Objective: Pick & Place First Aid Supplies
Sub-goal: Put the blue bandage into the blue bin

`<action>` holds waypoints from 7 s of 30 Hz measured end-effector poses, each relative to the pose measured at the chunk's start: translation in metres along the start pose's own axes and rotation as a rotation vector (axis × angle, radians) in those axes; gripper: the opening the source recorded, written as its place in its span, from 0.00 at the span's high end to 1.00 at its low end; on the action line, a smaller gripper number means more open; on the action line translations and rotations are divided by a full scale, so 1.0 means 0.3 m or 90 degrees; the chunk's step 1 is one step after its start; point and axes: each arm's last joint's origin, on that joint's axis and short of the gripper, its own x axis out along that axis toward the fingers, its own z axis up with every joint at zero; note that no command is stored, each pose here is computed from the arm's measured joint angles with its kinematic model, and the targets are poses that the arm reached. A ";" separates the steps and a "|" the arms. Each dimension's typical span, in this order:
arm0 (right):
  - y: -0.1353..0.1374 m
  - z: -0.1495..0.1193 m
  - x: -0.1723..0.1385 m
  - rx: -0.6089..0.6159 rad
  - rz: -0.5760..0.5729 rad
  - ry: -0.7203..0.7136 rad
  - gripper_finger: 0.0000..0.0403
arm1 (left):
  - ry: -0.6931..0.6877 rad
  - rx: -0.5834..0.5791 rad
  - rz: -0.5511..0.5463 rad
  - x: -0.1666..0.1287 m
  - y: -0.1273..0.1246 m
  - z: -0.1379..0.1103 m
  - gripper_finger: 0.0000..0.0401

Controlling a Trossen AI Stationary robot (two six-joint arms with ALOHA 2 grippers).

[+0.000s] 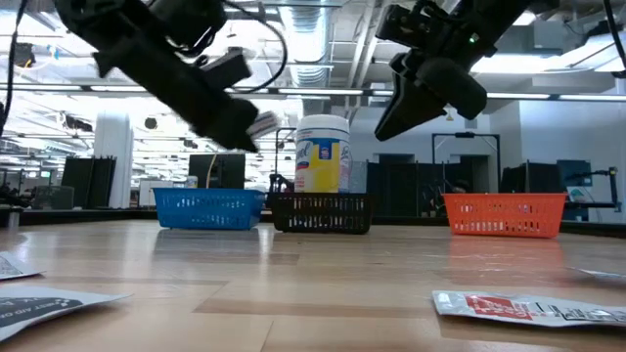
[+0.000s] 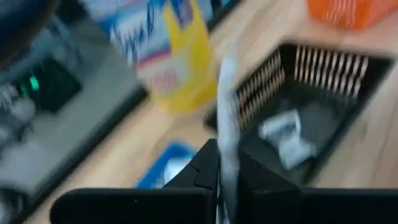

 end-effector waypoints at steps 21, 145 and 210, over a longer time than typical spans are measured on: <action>-0.002 0.014 0.000 0.016 -0.002 -0.025 0.84 | 0.078 -0.125 0.043 0.028 0.081 -0.094 0.74; -0.002 -0.022 0.057 0.105 0.040 0.043 0.84 | 0.274 -0.309 0.163 0.072 0.090 -0.115 0.77; 0.250 -0.508 -0.285 0.189 0.415 0.500 0.84 | -0.053 -0.215 -0.220 0.002 -0.095 0.102 0.79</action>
